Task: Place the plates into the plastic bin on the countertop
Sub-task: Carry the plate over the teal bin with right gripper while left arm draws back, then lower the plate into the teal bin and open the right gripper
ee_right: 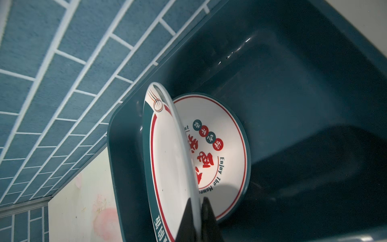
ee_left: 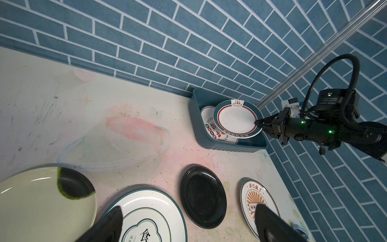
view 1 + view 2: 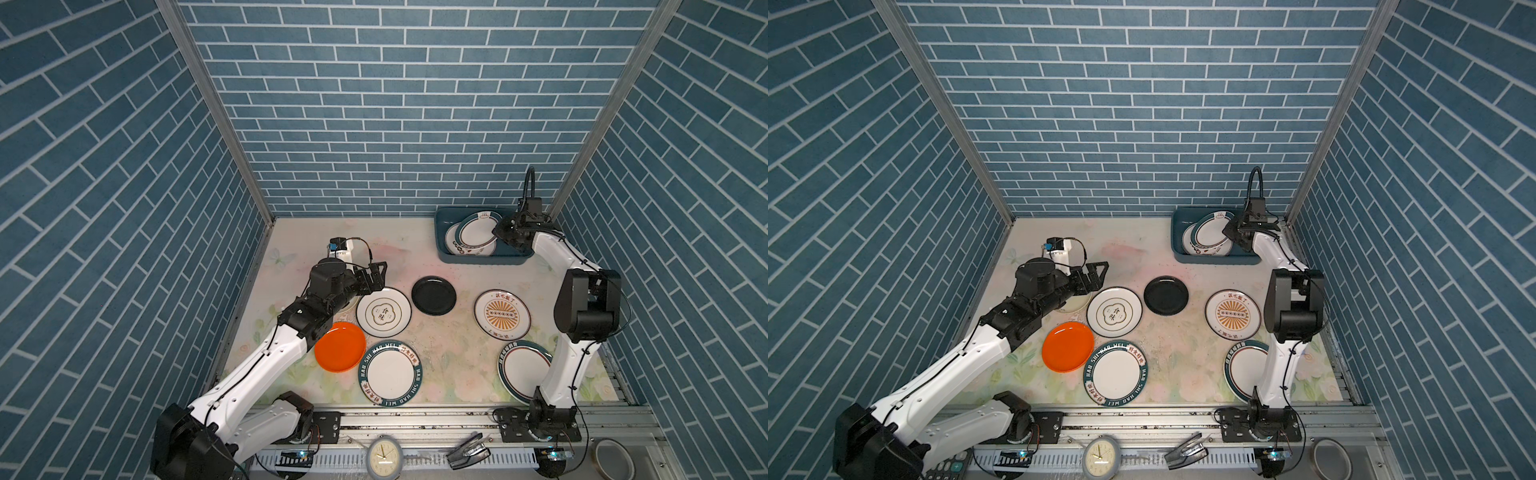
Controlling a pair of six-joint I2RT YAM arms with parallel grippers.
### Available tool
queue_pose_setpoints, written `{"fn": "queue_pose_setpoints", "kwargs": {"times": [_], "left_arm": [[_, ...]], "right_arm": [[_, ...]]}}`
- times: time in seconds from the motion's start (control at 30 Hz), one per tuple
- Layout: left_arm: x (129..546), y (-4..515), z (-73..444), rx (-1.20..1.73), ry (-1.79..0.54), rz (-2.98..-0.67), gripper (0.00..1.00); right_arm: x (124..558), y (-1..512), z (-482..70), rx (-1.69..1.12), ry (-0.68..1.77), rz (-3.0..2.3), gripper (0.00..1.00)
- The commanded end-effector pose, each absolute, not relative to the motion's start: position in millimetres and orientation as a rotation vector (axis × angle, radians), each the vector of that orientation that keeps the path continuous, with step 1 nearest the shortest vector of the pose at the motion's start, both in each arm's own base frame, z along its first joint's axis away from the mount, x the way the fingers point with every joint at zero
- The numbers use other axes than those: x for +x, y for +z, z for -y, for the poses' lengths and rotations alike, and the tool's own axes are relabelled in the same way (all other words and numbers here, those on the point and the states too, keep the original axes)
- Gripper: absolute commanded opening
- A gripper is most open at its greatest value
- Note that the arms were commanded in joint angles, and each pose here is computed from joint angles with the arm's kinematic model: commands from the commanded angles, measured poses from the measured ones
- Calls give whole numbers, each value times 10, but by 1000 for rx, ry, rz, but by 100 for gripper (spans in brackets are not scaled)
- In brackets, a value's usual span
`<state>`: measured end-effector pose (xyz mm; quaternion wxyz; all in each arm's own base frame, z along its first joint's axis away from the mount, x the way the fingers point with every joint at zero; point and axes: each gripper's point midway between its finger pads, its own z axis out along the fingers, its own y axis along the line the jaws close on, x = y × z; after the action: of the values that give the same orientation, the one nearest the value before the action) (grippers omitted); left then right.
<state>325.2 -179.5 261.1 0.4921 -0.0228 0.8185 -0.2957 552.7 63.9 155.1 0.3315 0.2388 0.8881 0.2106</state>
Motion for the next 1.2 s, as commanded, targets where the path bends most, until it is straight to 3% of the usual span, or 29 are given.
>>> {"fn": "queue_pose_setpoints", "kwargs": {"times": [0.0, 0.6, 0.67, 0.8, 0.87, 0.97, 1.17], "left_arm": [[3249, 2652, 1732, -59, -702, -1946, 100], [3252, 2659, 1777, -63, -745, -1925, 100], [3256, 2643, 1784, -62, -745, -1930, 99], [3269, 2654, 1810, -58, -759, -1928, 99], [3280, 2661, 1822, -57, -764, -1926, 99], [3297, 2663, 1833, -59, -767, -1925, 100], [3333, 2659, 1887, -47, -780, -1936, 100]], "right_arm": [[5720, 1717, -650, 617, 626, -2257, 0], [5679, 1198, -885, 649, 735, -2430, 2], [5671, 1177, -910, 632, 748, -2450, 12], [5647, 1244, -944, 579, 738, -2476, 46], [5645, 1273, -950, 546, 727, -2481, 55], [5630, 1184, -942, 507, 667, -2529, 78], [5589, 1217, -903, 433, 588, -2591, 90]]}}
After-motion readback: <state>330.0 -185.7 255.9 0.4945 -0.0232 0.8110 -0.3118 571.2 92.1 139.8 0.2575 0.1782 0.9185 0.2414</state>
